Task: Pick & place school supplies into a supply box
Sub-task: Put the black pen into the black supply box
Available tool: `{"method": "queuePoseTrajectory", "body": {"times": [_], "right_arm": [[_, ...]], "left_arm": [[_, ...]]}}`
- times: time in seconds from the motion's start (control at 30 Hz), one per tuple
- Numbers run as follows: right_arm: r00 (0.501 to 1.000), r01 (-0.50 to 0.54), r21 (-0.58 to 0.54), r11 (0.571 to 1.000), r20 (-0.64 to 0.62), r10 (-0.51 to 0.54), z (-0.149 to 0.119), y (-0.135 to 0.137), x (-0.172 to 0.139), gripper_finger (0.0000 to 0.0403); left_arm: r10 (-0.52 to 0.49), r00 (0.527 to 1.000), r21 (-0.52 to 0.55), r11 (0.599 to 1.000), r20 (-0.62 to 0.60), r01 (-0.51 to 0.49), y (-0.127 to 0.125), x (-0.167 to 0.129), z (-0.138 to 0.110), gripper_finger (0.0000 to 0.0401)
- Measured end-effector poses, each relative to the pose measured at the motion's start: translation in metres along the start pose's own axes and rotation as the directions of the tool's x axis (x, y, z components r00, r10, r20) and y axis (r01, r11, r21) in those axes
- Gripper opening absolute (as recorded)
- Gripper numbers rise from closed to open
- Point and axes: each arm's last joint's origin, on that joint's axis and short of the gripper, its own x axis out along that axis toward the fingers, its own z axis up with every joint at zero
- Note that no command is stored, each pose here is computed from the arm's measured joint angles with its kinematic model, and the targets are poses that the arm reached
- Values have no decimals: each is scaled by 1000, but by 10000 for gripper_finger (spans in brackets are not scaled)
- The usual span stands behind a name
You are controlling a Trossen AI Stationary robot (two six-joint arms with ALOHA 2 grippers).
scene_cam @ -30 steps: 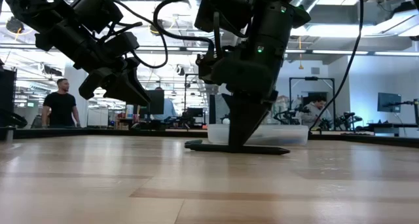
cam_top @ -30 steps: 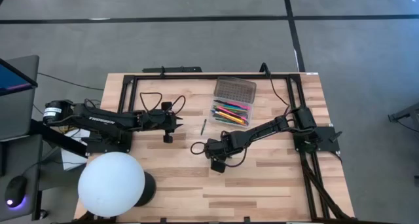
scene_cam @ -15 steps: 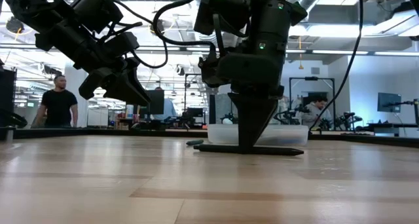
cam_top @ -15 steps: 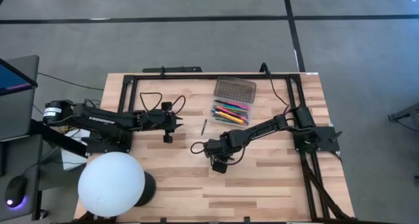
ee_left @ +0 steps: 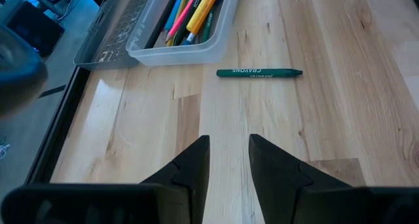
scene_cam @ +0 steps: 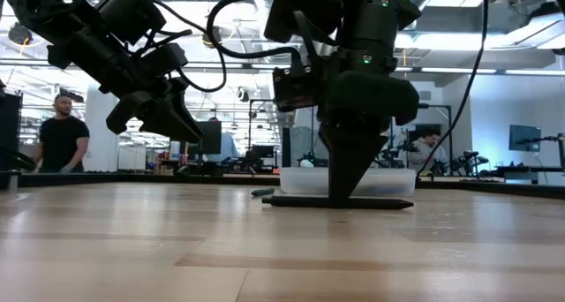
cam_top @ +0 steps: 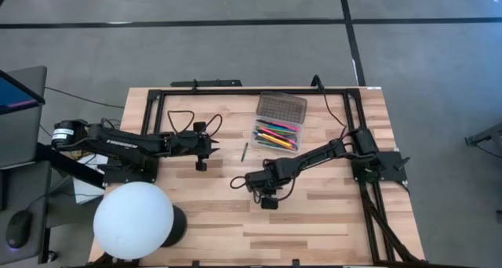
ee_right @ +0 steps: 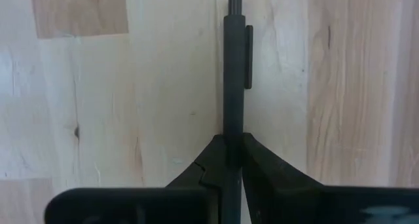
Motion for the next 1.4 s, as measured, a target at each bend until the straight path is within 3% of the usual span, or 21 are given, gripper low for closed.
{"method": "queuePoseTrajectory", "body": {"times": [0.47,0.87,1.17,1.4], "right_arm": [[1000,29,-67,997,11,-28,-1,5,-1,15],[996,73,-103,992,48,-69,-9,18,-28,13],[964,263,-58,963,53,-260,-20,8,-62,13],[896,442,-5,897,53,-442,-25,-17,-86,16]], "left_arm": [[0,1000,0,1000,0,0,0,0,0,102],[0,1000,-1,1000,0,0,0,0,0,102],[0,1000,-1,1000,0,0,0,0,0,102],[0,1000,-1,1000,0,0,0,0,0,102]]}}
